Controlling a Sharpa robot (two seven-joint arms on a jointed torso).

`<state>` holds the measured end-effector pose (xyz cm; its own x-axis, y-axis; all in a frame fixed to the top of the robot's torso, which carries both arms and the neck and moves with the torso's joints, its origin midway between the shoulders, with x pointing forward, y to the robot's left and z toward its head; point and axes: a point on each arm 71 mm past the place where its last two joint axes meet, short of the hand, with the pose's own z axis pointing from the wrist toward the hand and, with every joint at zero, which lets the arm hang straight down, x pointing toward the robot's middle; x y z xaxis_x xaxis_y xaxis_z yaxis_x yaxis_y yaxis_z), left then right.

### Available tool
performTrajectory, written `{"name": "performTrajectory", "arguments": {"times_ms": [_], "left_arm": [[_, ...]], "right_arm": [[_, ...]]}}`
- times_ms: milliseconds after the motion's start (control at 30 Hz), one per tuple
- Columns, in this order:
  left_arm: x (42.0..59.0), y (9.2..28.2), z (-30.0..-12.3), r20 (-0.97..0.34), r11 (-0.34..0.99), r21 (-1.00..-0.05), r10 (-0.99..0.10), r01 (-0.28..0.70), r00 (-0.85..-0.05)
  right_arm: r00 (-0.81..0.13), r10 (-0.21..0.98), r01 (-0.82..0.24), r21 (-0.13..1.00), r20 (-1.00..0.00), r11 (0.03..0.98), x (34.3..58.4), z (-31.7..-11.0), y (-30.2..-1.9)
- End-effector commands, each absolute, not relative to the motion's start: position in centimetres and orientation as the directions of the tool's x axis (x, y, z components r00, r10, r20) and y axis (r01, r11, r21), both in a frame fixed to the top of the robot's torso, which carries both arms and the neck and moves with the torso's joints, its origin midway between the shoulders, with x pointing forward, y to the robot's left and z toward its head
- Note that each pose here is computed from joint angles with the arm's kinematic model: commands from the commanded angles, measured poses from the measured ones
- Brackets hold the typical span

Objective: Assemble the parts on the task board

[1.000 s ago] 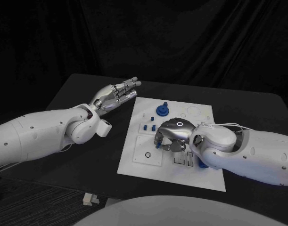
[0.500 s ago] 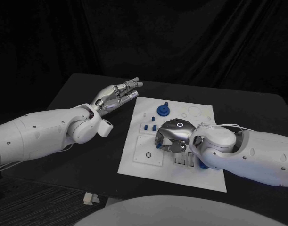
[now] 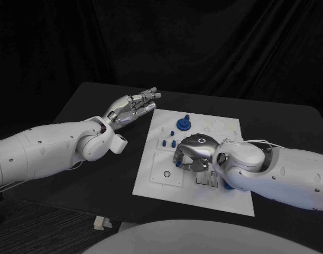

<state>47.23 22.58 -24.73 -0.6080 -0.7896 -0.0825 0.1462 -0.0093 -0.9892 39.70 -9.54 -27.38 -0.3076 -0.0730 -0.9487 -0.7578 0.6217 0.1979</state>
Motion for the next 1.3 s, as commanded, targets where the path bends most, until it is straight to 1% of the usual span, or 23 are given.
{"name": "performTrajectory", "arguments": {"times_ms": [33, 467, 667, 733, 833, 900, 1000, 1133, 1300], "left_arm": [[47.1, 22.4, -24.4, -0.067, -0.056, -0.982, -0.784, 0.178, -0.617], [47.2, 22.5, -24.5, -0.068, -0.053, -0.983, -0.785, 0.176, -0.616], [47.1, 22.6, -24.5, -0.069, -0.051, -0.983, -0.787, 0.176, -0.614], [47.1, 22.7, -24.5, -0.071, -0.05, -0.983, -0.789, 0.178, -0.611], [47.1, 22.8, -24.5, -0.075, -0.047, -0.982, -0.793, 0.183, -0.604], [47.1, 22.9, -24.5, -0.079, -0.045, -0.981, -0.797, 0.189, -0.598], [47.1, 23.0, -24.4, -0.085, -0.042, -0.979, -0.803, 0.198, -0.59], [47.1, 22.9, -24.3, -0.093, -0.038, -0.977, -0.81, 0.212, -0.578], [47.1, 22.9, -24.4, -0.098, -0.034, -0.976, -0.815, 0.216, -0.57]], "right_arm": [[-0.309, -0.083, -0.759, 0.192, -0.948, 0.622, 39.6, -27.6, -9.5], [-0.292, -0.06, -0.766, 0.197, -0.954, 0.612, 39.7, -27.4, -9.7], [-0.26, -0.008, -0.757, 0.199, -0.966, 0.622, 39.7, -26.9, -10.6], [-0.227, 0.031, -0.75, 0.195, -0.973, 0.632, 39.9, -26.0, -11.5], [-0.184, 0.059, -0.738, 0.178, -0.981, 0.651, 40.4, -24.5, -12.8], [-0.163, 0.055, -0.726, 0.158, -0.985, 0.67, 40.9, -23.5, -13.8], [-0.158, 0.022, -0.697, 0.128, -0.987, 0.706, 41.5, -22.3, -15.5], [-0.181, -0.004, -0.643, 0.115, -0.984, 0.757, 42.1, -21.7, -17.8], [-0.24, 0.024, -0.577, 0.162, -0.971, 0.8, 42.6, -22.2, -19.9]]}}
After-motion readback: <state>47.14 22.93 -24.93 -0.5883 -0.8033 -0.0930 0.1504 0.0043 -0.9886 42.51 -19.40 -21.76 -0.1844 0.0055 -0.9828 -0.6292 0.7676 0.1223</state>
